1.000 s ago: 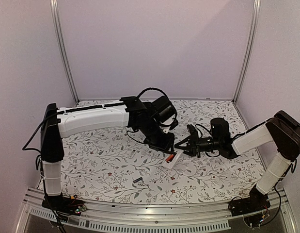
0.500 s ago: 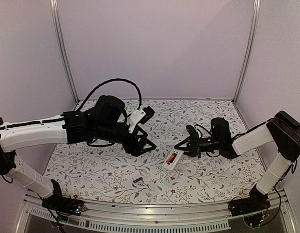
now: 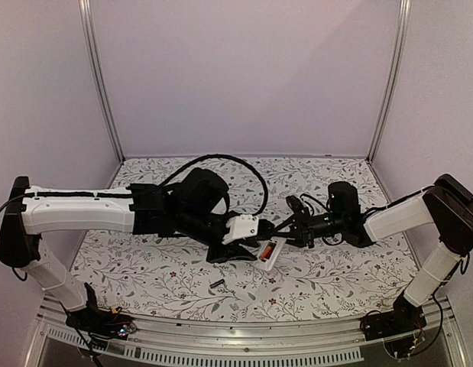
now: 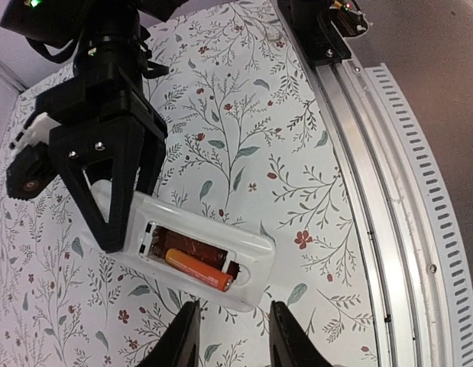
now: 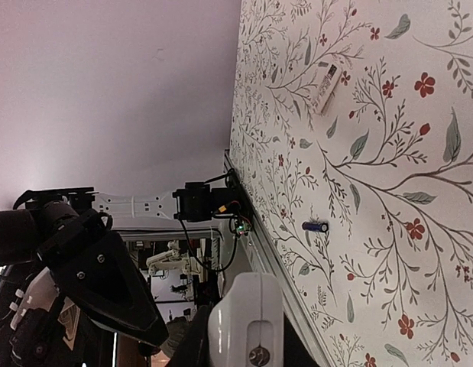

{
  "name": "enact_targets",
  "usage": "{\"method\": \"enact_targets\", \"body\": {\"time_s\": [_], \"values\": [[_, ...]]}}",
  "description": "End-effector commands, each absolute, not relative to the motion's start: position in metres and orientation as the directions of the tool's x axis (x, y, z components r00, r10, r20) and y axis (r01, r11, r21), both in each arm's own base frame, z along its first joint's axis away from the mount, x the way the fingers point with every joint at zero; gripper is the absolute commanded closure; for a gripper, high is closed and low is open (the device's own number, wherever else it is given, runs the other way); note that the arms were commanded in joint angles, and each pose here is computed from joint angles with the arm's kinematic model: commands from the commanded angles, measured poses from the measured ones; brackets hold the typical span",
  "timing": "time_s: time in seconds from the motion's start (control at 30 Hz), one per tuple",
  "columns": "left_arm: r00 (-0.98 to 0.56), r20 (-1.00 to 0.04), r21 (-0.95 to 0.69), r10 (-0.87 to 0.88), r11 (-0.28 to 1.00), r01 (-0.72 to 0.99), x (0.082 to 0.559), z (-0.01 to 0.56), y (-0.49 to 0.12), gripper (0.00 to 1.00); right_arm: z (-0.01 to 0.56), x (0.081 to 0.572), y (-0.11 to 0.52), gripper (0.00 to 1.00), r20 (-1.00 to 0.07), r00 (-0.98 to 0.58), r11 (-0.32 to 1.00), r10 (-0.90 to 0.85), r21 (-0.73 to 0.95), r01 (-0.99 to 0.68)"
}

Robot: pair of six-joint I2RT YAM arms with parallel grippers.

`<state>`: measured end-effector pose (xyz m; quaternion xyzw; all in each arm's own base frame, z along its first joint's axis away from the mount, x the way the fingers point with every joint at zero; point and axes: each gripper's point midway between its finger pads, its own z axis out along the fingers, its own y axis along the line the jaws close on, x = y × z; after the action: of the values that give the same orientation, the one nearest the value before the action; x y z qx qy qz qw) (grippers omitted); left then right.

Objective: Load the batteries into the remote control
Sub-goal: Load the battery into the battery compartment.

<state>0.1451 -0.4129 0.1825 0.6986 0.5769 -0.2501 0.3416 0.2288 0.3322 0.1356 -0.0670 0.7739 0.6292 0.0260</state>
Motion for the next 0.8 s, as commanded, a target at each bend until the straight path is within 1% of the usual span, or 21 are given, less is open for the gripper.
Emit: {"method": "enact_targets", "body": {"time_s": [0.0,0.5,0.77], "values": [[0.322,-0.703,0.24,0.634,-0.214,0.947,0.141,0.175,-0.423,0.7,0.149,0.223,0.34,1.0,-0.159,-0.981,0.168,-0.112,0.97,-0.177],[0.363,-0.664,0.236,0.653,-0.278,0.931,0.135,0.153,-0.429,0.75,0.148,0.215,0.347,1.0,-0.161,-0.975,0.159,-0.153,0.97,-0.185],[0.37,-0.652,0.244,0.662,-0.279,0.929,0.136,0.149,-0.432,0.78,0.147,0.214,0.349,1.0,-0.161,-0.974,0.158,-0.158,0.97,-0.186]]}}
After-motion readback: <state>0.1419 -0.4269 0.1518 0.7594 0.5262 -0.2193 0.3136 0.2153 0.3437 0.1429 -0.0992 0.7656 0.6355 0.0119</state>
